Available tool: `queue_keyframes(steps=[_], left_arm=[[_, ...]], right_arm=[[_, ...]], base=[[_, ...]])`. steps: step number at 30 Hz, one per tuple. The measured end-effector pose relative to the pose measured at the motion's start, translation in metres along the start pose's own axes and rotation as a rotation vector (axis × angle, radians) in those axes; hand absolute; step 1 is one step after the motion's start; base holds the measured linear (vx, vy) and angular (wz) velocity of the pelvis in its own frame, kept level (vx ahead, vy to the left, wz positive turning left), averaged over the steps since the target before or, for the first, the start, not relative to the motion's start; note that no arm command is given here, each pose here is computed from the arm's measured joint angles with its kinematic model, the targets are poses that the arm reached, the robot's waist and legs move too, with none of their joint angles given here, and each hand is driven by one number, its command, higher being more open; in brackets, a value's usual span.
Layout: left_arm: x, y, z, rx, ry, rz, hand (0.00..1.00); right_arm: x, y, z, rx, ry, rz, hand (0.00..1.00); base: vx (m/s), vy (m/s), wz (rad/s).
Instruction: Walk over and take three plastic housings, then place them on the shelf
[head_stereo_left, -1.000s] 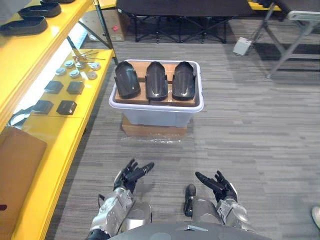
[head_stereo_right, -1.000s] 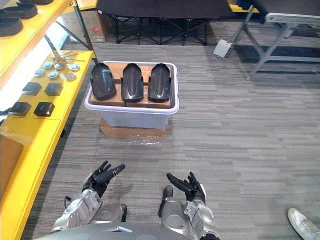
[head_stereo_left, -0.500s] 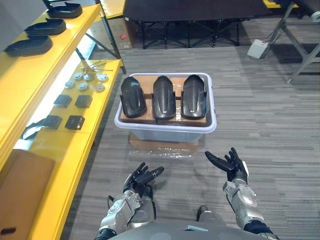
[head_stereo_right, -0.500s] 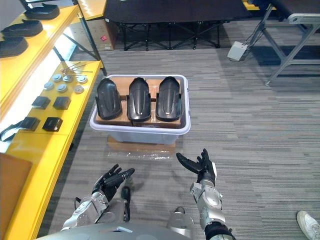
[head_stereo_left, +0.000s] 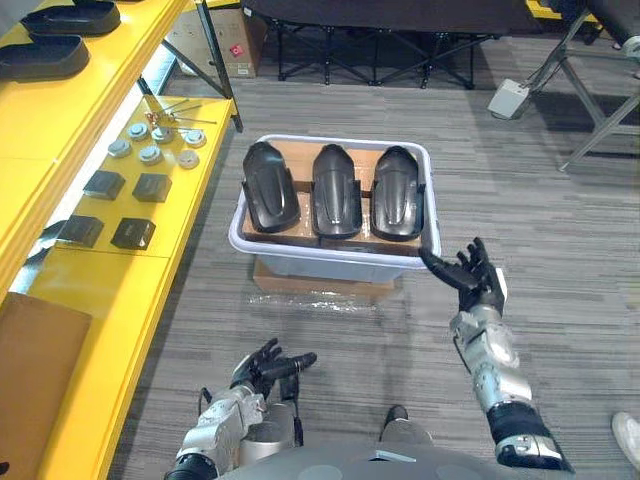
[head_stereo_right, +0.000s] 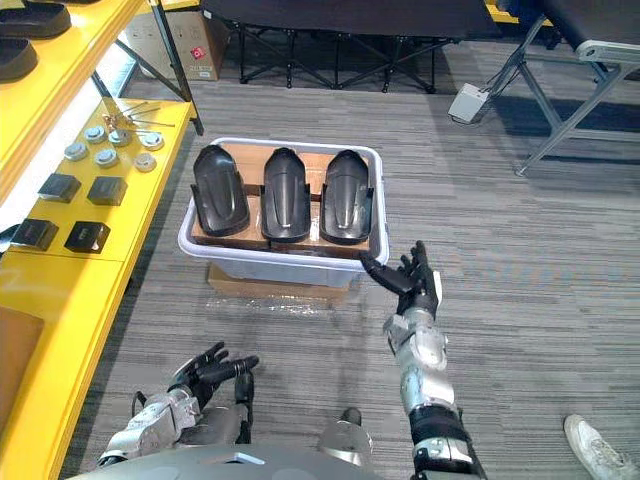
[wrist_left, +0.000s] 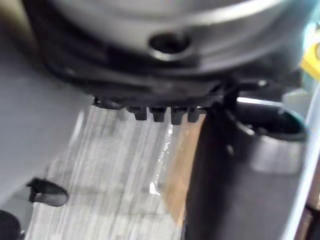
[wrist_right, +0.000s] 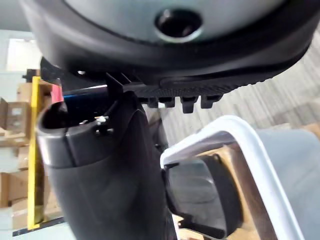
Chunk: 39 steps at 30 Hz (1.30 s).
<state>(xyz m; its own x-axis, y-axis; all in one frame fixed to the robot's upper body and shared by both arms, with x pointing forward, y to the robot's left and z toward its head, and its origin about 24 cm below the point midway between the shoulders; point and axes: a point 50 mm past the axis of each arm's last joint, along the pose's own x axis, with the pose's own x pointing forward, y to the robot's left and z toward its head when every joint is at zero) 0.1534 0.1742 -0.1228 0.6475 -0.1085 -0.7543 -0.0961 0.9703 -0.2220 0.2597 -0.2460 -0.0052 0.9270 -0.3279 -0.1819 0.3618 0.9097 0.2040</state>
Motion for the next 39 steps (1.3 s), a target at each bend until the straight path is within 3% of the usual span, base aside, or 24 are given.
queue_keyframes(steps=[4,9,15,39], left_arm=[[-0.001,0.008,0.008,-0.009,-0.031,0.021,1.0],[0.005,0.01,0.055,0.011,-0.187,0.011,1.0],[0.005,0.02,0.052,-0.007,-0.209,0.066,1.0],[0.013,0.018,0.026,-0.247,-0.156,0.092,1.0]], right_arm=[[0.027,0.013,0.034,-0.022,-0.027,0.021,1.0],[0.067,0.025,0.107,-0.061,-0.152,0.018,1.0],[0.086,0.028,0.159,-0.104,-0.217,-0.017,1.0],[0.097,-0.028,0.225,-0.222,-0.106,-0.297,1.0]], base=[[-0.06,0.024,0.0],[-0.12,-0.007,0.02],[-0.04,-0.003,0.02],[0.0,-0.002,0.0]])
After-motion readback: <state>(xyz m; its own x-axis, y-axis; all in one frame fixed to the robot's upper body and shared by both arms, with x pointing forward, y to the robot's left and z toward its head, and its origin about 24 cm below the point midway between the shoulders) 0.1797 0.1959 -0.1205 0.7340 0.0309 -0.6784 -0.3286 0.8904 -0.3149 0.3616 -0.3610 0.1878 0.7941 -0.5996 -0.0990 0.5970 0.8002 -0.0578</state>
